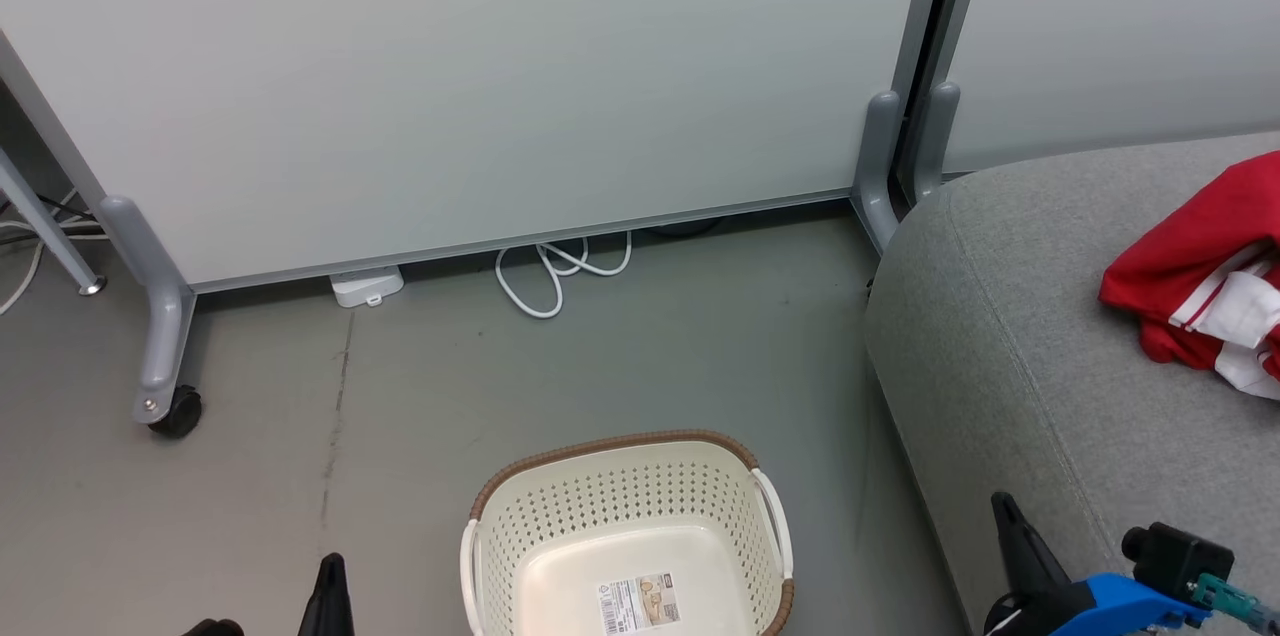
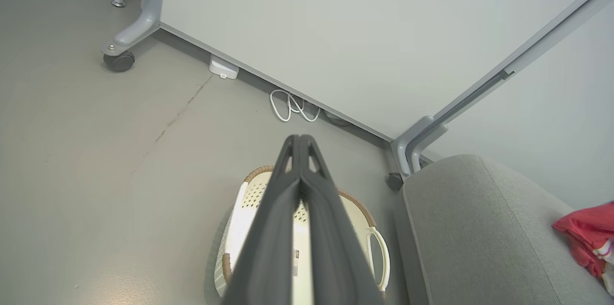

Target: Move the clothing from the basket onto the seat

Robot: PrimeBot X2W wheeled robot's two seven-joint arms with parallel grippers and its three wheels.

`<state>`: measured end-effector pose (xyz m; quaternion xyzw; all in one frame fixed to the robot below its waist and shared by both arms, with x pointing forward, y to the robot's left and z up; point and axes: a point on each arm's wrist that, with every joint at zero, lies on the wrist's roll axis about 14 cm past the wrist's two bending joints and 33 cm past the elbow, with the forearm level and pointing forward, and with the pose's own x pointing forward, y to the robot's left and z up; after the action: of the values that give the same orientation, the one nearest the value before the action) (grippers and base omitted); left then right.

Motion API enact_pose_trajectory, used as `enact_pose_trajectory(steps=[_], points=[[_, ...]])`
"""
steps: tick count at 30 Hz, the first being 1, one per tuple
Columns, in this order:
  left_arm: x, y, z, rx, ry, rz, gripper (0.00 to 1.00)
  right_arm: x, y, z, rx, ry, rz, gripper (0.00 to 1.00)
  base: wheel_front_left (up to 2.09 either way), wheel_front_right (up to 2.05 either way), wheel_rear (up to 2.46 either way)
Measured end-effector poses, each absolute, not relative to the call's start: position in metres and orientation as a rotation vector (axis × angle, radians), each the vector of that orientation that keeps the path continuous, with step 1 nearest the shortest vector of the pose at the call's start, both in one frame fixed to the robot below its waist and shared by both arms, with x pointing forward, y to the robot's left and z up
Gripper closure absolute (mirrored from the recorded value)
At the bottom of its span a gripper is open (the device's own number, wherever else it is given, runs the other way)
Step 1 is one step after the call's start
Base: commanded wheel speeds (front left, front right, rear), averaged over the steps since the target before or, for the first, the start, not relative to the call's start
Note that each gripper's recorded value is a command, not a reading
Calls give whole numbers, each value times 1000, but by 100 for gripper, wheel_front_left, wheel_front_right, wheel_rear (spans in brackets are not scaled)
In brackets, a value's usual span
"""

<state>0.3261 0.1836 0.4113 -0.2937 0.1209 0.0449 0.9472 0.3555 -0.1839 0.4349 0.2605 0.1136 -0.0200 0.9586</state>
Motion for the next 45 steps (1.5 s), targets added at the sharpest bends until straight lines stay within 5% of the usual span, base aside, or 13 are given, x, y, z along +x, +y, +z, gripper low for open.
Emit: enact_pose_trajectory(steps=[9, 45], points=[[302, 181, 381, -627, 348, 133, 100, 335, -182, 403, 546, 334, -70, 100, 0, 0, 0], [337, 190, 419, -1027, 231, 170, 100, 354, -191, 435, 980, 219, -119, 100, 0, 0, 0]])
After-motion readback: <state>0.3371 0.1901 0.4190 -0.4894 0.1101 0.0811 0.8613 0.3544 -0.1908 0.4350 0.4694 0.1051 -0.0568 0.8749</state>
